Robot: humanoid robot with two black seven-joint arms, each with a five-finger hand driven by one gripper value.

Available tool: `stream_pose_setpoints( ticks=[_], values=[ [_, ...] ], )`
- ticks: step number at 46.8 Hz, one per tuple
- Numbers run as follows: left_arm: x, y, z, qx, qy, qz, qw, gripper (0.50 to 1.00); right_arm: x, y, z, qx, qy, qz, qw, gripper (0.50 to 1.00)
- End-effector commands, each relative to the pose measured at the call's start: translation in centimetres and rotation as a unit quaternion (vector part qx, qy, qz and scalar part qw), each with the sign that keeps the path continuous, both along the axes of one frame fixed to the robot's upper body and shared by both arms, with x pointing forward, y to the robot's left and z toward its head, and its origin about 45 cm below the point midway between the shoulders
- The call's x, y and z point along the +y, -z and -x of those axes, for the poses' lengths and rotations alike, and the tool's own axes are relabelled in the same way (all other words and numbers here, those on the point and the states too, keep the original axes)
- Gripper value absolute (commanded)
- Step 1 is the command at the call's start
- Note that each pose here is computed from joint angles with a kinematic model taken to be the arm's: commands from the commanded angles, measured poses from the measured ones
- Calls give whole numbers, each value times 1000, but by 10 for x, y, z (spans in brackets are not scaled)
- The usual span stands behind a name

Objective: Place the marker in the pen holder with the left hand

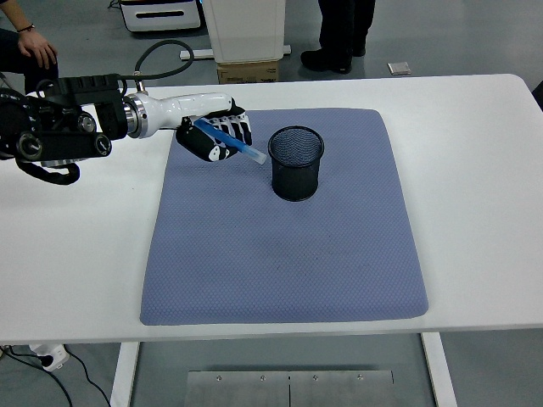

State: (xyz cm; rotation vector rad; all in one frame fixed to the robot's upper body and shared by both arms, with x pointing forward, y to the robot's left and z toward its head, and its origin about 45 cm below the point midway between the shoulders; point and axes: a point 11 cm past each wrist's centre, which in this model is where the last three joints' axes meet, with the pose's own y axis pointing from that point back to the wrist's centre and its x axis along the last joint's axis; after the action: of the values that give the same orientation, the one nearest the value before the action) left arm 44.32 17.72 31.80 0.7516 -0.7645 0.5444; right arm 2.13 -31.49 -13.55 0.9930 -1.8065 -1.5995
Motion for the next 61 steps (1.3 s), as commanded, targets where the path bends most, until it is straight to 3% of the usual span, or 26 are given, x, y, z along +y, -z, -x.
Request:
stream_pose_setpoints(
  ticks=[1, 18, 33, 43, 61],
  values=[
    [-6, -5, -1, -3, 2, 10, 1000, 500, 0, 0, 0, 0, 0, 0, 1000, 1000],
    [-40, -27, -6, -4, -3, 94, 996, 500, 0, 0, 0, 0, 0, 0, 1000, 1000],
    [-67, -15, -3, 30, -13, 171, 985, 500, 0, 0, 0, 0, 0, 0, 1000, 1000],
    [-72, -3, 1, 56, -25, 200, 978, 500, 0, 0, 0, 0, 0, 0, 1000, 1000],
    [-68, 4, -9, 72, -67, 268, 958, 500, 0, 0, 0, 0, 0, 0, 1000, 1000]
  ],
)
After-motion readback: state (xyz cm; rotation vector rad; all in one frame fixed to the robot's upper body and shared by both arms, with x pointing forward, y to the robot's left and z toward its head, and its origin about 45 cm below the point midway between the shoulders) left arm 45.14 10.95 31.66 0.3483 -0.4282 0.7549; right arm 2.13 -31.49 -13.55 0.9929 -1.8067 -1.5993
